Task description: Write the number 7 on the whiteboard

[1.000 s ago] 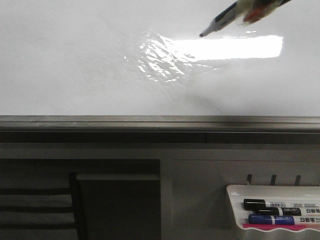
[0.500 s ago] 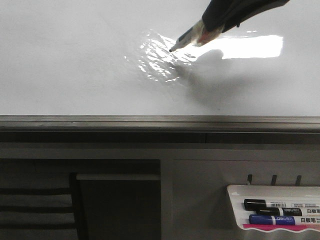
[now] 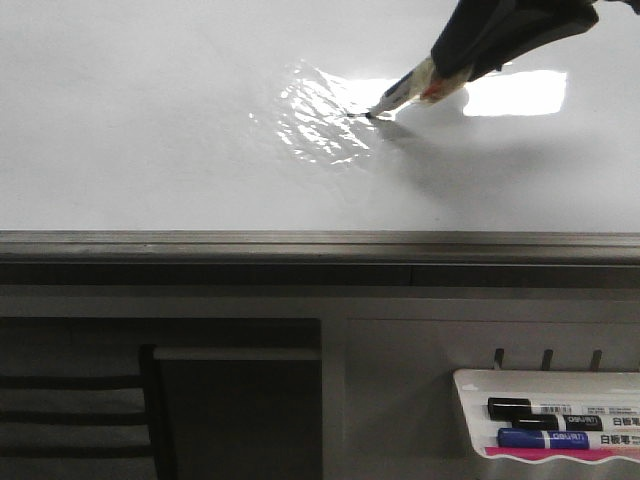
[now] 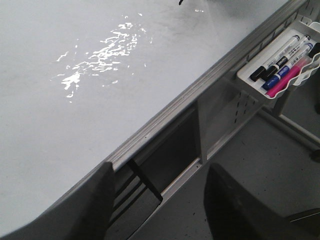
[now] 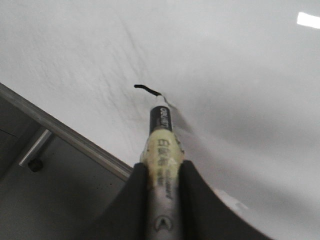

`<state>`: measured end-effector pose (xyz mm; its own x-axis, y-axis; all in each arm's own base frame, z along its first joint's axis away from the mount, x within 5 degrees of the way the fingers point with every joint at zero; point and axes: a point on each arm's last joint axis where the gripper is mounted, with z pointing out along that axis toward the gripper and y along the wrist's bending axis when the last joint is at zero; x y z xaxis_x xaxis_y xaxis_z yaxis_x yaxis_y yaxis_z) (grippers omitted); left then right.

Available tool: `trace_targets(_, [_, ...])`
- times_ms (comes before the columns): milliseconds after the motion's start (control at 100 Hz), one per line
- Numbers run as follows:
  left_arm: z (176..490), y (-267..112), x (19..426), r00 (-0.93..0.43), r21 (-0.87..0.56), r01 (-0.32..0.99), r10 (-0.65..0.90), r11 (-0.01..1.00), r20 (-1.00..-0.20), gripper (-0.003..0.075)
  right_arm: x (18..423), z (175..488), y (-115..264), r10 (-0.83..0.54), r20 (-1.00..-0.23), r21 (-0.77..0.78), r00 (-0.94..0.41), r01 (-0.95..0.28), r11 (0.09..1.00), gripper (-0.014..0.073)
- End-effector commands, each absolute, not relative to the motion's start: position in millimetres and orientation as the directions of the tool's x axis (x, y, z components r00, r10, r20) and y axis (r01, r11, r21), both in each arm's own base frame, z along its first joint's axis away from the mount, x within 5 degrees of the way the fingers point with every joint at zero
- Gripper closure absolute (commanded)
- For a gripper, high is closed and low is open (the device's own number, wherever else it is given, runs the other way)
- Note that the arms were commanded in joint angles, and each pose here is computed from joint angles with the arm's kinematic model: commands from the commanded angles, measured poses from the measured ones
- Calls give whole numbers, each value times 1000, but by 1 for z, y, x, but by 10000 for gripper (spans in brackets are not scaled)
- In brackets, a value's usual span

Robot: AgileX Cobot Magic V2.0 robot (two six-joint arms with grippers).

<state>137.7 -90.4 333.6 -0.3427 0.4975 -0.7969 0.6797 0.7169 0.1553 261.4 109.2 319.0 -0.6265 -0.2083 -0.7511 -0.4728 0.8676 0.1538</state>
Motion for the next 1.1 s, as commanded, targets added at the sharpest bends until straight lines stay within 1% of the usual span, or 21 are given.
trace_targets(0, [348, -92, 141, -291, 152, 655, 432, 740, -853, 357, 269, 334, 97, -189, -810, 89, -555, -435, 896, 659])
trace_targets(230, [348, -92, 141, -290, 152, 655, 432, 740, -854, 357, 268, 334, 96, -193, -808, 87, -557, -437, 895, 659])
trace_targets(320, [348, -92, 141, -288, 153, 654, 430, 741, -856, 357, 265, 330, 100, -213, -788, 95, -577, -456, 885, 659])
trace_targets(520, [350, -92, 142, -276, 156, 649, 421, 745, -864, 357, 255, 301, 119, -286, -718, 115, -635, -513, 851, 659])
trace_targets(570, [350, -92, 142, -275, 156, 648, 421, 745, -865, 357, 254, 299, 121, -293, -712, 116, -638, -519, 847, 659])
trace_targets(670, [350, -92, 142, -269, 164, 651, 427, 741, -863, 357, 253, 305, 122, -289, -729, 112, -621, -524, 844, 659])
trace_targets(740, [350, -92, 142, -266, 168, 652, 431, 739, -862, 357, 251, 316, 123, -271, -750, 122, -604, -529, 840, 659])
trace_targets(820, [351, -93, 143, -260, 177, 664, 447, 726, -856, 357, 242, 332, 123, -285, -766, 115, -577, -558, 822, 659])
trace_targets(890, [353, -97, 143, -251, 188, 695, 479, 694, -841, 357, 231, 345, 126, -353, -772, 74, -529, -625, 777, 659])
trace_targets(960, [355, -103, 145, -237, 193, 749, 528, 634, -816, 357, 216, 355, 129, -452, -766, 11, -457, -712, 702, 659])
trace_targets(1010, [358, -111, 147, -210, 196, 795, 564, 574, -799, 357, 205, 360, 131, -537, -753, -52, -379, -780, 624, 659])
trace_targets(1090, [356, -126, 152, -159, 194, 861, 610, 471, -776, 357, 190, 365, 135, -656, -725, -175, -209, -866, 469, 659])
